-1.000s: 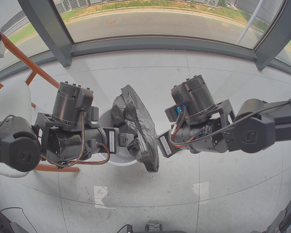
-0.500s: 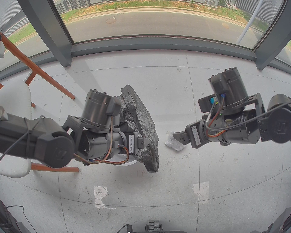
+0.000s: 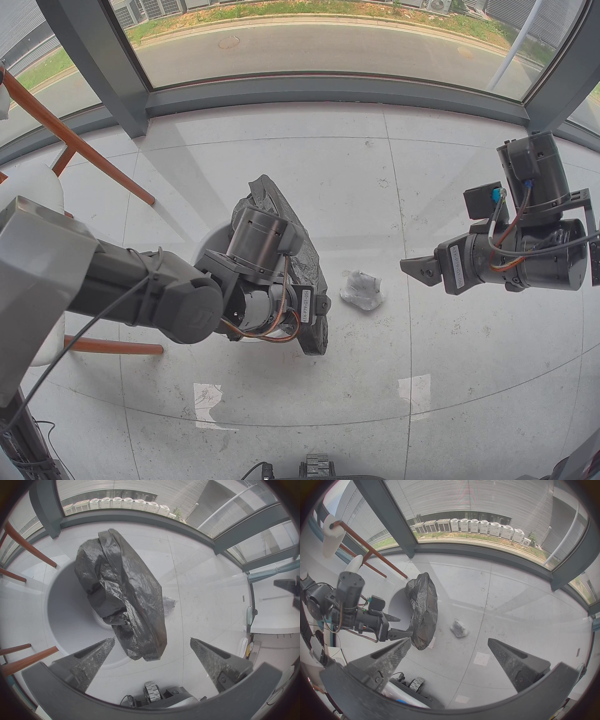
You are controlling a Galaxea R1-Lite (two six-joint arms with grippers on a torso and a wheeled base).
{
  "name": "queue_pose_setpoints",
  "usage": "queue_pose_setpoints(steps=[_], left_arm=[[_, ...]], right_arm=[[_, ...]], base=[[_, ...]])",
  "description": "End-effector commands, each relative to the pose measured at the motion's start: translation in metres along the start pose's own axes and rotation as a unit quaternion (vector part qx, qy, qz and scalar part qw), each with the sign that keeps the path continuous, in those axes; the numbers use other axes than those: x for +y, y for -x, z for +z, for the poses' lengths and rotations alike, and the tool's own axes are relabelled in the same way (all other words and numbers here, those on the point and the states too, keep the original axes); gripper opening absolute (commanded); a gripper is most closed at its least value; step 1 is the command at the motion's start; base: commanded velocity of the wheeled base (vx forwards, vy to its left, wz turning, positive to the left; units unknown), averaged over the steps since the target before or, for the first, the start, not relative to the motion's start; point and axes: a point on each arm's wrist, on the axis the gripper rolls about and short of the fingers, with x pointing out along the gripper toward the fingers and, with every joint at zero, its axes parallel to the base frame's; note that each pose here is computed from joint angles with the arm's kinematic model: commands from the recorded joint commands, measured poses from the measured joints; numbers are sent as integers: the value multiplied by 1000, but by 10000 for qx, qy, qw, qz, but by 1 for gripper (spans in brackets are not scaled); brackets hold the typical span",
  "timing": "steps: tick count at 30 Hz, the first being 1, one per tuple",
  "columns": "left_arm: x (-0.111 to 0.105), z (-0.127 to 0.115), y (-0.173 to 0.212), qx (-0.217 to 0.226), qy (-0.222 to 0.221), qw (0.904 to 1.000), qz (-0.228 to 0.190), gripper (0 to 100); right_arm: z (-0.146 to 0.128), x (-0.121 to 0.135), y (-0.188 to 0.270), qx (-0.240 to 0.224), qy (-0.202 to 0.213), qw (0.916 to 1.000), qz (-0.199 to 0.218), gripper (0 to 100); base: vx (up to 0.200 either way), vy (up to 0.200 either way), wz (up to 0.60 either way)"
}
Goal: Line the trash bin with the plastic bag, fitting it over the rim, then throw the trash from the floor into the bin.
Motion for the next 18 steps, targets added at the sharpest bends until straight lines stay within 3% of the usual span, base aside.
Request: queue_pose_setpoints(steps=[1, 13, 18], left_arm=[[0, -5, -21, 116, -8, 9999, 88, 100], [15, 13, -57, -189, 175, 9982, 536, 100], [26, 37, -60, -543, 384, 9957, 639, 100]], right_arm=[[1, -6, 7, -80, -64, 9999, -56, 100], [-3, -8, 7, -11, -66, 9999, -79, 100], [-5, -8, 6, 33, -51, 9999, -82, 100]], base=[[0, 0, 0], [0, 0, 0], [0, 0, 0]])
